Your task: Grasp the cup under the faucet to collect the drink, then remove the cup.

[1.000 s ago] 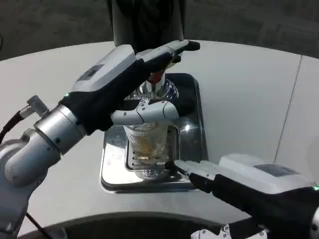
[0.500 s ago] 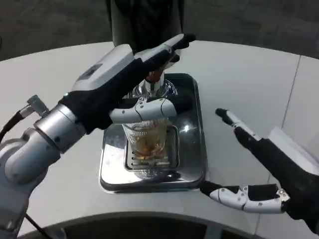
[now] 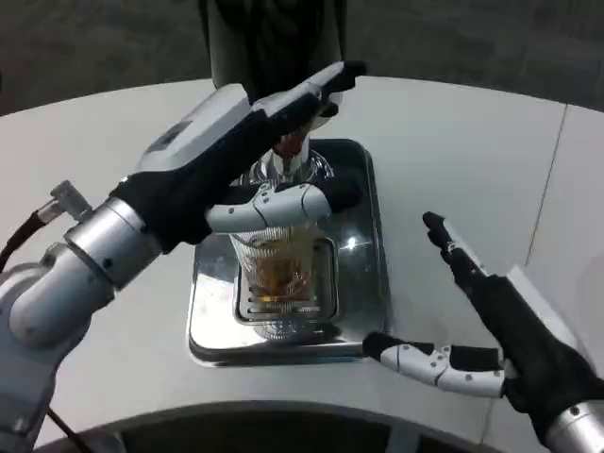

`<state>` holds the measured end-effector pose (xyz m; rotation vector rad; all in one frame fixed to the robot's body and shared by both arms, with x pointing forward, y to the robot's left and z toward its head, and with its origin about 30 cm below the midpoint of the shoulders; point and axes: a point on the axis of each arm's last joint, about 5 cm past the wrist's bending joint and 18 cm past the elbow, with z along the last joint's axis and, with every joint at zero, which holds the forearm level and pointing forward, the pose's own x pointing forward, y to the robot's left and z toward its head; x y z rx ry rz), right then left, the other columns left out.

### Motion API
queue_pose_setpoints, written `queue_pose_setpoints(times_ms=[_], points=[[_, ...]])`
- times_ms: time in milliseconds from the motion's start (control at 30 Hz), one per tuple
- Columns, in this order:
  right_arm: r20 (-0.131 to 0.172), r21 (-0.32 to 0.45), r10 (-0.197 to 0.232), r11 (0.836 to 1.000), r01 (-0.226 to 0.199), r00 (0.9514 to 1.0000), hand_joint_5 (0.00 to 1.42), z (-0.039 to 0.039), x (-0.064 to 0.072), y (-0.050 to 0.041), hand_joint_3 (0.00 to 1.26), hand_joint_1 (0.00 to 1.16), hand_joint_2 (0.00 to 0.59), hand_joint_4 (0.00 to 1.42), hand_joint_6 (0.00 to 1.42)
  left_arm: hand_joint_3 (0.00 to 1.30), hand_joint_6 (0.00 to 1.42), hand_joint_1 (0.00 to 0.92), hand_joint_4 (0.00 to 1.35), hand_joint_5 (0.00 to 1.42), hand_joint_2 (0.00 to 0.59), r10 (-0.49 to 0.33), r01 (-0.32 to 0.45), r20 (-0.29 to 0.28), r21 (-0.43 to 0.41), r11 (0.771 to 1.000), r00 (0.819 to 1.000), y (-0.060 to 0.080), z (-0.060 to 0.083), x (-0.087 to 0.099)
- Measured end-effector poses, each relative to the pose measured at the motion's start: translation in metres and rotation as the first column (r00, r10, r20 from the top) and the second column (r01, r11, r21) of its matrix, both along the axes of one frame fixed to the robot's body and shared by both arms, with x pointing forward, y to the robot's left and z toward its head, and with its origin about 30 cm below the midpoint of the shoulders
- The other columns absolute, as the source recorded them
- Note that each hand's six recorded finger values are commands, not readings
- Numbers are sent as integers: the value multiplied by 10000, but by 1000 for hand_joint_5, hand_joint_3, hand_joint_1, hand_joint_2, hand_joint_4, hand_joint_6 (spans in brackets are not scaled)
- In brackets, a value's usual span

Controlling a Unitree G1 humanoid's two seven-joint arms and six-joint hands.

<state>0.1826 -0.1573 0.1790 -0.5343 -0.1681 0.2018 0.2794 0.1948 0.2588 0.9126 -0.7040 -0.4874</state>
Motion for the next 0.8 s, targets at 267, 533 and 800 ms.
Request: queue_pose_setpoints(times_ms=[267, 533, 800], points=[[387, 946, -42, 9955, 5, 9992, 0, -158, 230, 196, 0, 815, 175, 0, 0, 30, 58, 0, 59, 143, 129, 11, -11, -58, -108, 9999, 10000, -26, -24, 21], [1254, 1511, -406, 9883, 214, 9913, 0, -168, 426, 360, 0, 890, 168, 0, 0, 27, 58, 0, 50, 139, 112, 15, -15, -108, 18, 10000, 9999, -45, -12, 57], [1307, 2131, -768, 9759, 476, 9884, 0, -310, 521, 517, 0, 913, 180, 0, 0, 27, 58, 0, 49, 139, 104, 50, -50, -39, 88, 9999, 10000, -54, 10, 81]])
